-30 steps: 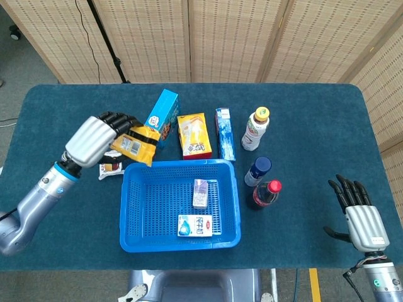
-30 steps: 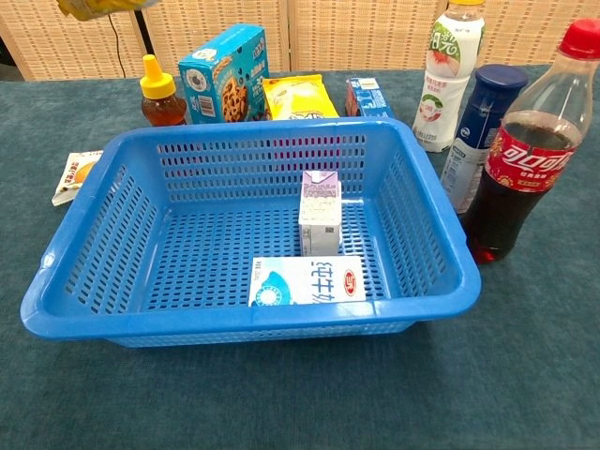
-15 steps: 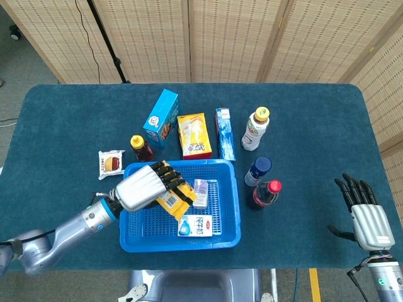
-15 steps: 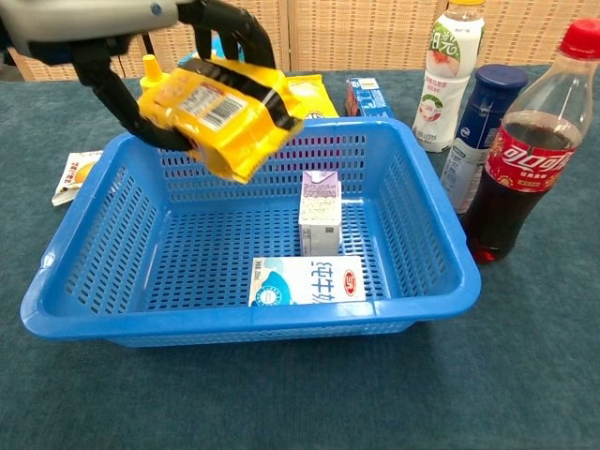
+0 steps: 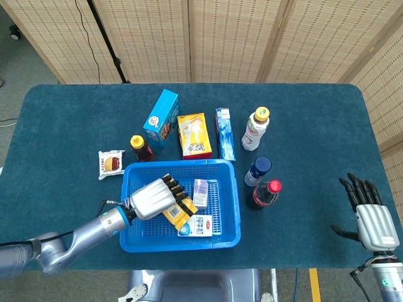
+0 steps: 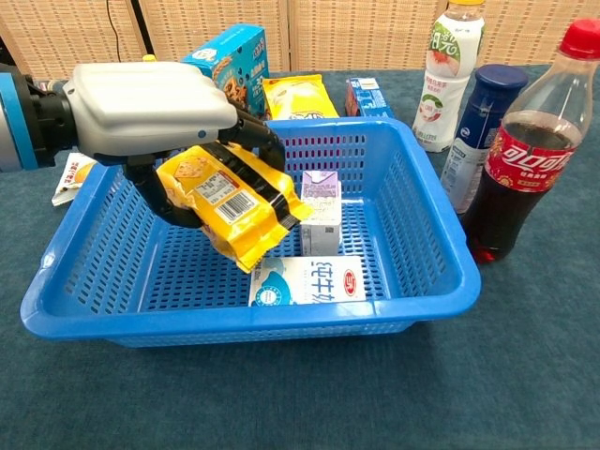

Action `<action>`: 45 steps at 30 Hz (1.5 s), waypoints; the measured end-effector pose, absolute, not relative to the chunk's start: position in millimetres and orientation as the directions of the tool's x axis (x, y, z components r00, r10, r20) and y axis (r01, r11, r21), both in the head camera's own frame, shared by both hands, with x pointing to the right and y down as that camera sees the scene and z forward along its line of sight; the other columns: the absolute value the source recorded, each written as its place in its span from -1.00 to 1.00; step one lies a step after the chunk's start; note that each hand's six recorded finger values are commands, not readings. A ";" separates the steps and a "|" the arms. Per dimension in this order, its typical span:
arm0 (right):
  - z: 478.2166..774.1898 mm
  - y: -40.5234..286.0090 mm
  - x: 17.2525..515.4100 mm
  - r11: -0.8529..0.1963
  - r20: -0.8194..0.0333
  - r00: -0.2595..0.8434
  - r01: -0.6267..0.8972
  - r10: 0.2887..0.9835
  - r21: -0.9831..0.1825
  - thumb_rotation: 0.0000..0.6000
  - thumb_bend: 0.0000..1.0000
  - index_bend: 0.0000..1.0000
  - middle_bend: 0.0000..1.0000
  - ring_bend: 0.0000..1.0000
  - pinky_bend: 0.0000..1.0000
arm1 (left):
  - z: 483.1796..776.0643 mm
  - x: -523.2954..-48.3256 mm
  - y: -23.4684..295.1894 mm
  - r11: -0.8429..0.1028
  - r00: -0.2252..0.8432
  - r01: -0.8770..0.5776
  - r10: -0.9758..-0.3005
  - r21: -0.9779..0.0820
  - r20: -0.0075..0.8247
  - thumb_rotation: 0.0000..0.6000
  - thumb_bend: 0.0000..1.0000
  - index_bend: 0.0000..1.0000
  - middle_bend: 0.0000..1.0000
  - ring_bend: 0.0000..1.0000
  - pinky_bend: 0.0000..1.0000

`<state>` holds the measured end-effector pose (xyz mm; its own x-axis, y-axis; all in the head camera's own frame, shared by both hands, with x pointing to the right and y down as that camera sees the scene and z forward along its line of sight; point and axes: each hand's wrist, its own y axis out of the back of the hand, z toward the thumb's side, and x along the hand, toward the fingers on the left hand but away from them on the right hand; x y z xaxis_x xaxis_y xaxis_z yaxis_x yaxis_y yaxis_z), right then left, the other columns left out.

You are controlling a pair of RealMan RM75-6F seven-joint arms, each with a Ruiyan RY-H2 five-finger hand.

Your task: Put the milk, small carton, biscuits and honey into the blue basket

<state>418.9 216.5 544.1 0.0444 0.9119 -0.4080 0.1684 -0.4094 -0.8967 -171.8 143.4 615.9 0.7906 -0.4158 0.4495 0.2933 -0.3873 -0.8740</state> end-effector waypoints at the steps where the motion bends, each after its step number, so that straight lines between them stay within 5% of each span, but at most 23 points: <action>1: 544.2 216.6 418.8 -0.410 -0.408 0.044 0.168 0.912 -0.897 1.00 -1.00 -1.00 -1.00 -1.00 -1.00 | 618.7 -175.5 142.3 -0.398 0.783 0.299 -0.417 -0.867 0.462 1.00 -0.66 -0.81 -0.76 -0.79 -0.22; 2: 544.7 216.7 418.7 -0.412 -0.410 0.044 0.167 0.911 -0.896 1.00 -1.00 -1.00 -1.00 -1.00 -1.00 | 619.9 -177.4 142.3 -0.412 0.779 0.299 -0.415 -0.861 0.470 1.00 -0.76 -0.97 -0.94 -0.95 -0.39; 4: 545.6 217.2 418.2 -0.416 -0.415 0.044 0.165 0.909 -0.894 1.00 -1.00 -1.00 -1.00 -1.00 -1.00 | 620.4 -180.3 142.6 -0.450 0.774 0.287 -0.411 -0.846 0.481 1.00 -0.89 -1.00 -1.00 -1.00 -0.54; 14: 547.7 218.1 414.4 -0.422 -0.419 0.054 0.160 0.906 -0.892 1.00 -1.00 -1.00 -1.00 -1.00 -1.00 | 595.4 -198.1 130.6 -0.523 0.780 0.168 -0.447 -0.835 0.438 1.00 -1.00 -1.00 -1.00 -1.00 -0.63; 24: 547.8 219.9 411.7 -0.429 -0.424 0.069 0.163 0.903 -0.888 1.00 -1.00 -1.00 -1.00 -1.00 -1.00 | 566.2 -264.4 83.9 -0.519 0.699 -0.162 -0.661 -0.839 0.273 1.00 -1.00 -1.00 -1.00 -1.00 -0.63; 35: 552.3 221.6 404.0 -0.449 -0.440 0.091 0.156 0.894 -0.880 1.00 -1.00 -1.00 -1.00 -1.00 -1.00 | 612.4 -369.8 36.9 -0.531 0.456 -0.468 -0.830 -0.707 0.321 1.00 -1.00 -1.00 -1.00 -1.00 -0.63; 45: 555.6 221.2 403.9 -0.457 -0.448 0.088 0.152 0.889 -0.876 1.00 -1.00 -1.00 -1.00 -1.00 -1.00 | 689.7 -371.1 42.2 -0.592 0.354 -0.547 -0.804 -0.592 0.478 1.00 -1.00 -1.00 -1.00 -1.00 -0.59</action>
<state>403.9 221.2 555.6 0.0884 0.8894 -0.4484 0.1516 -0.4570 -0.8765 -371.1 42.2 689.7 0.3540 -0.8039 0.4779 -0.5469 -0.5924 -0.5915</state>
